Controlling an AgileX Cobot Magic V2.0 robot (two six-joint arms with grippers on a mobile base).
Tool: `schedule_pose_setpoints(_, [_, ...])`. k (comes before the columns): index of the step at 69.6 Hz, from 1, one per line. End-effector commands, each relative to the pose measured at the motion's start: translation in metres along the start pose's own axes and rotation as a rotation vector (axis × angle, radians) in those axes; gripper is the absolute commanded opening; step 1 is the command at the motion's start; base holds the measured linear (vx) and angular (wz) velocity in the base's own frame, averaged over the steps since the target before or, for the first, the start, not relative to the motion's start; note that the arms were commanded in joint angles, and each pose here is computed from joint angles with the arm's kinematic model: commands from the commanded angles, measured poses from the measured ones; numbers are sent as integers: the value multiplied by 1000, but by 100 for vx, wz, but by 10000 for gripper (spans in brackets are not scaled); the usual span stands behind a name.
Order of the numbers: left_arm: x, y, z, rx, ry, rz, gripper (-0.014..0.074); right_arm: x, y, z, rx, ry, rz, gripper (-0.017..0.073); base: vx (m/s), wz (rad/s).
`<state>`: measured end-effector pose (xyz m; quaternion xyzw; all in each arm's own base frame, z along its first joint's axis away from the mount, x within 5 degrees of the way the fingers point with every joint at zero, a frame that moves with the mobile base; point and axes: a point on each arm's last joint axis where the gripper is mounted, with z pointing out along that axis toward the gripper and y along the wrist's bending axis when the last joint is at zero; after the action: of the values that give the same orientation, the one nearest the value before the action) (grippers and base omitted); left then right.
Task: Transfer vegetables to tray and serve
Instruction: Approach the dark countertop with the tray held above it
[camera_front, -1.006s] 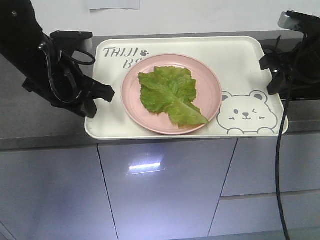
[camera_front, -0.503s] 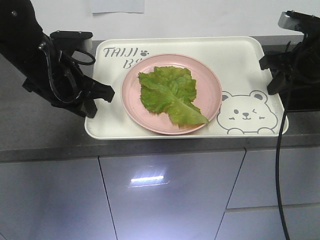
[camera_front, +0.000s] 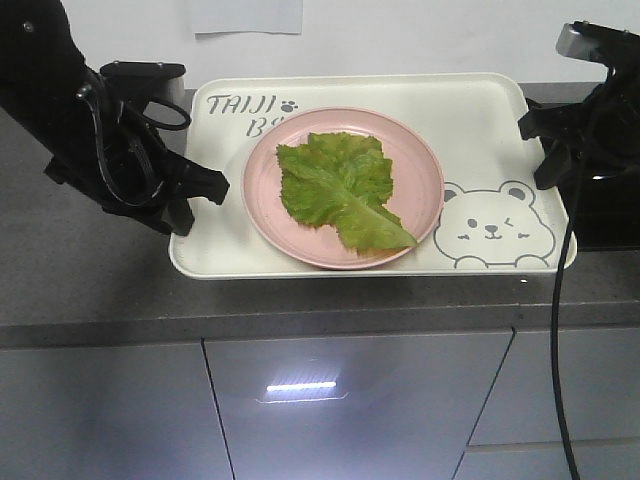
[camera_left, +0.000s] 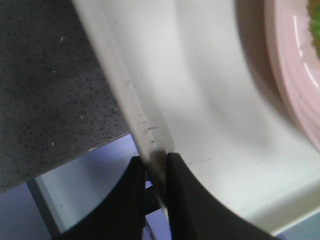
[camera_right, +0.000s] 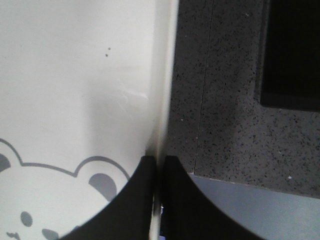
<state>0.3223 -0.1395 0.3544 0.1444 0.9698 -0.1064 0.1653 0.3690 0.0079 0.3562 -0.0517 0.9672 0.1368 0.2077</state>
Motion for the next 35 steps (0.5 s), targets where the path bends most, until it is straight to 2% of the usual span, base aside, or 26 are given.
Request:
schedule_pose_setpoints(1, [2, -16, -29, 84, -92, 38, -6, 1, 18, -29, -68, -73, -25, -6, 9, 5])
schedule_pose_setpoints(35, [2, -16, -29, 84, -92, 38, -6, 1, 18, -29, -68, -73, -25, -6, 9, 5])
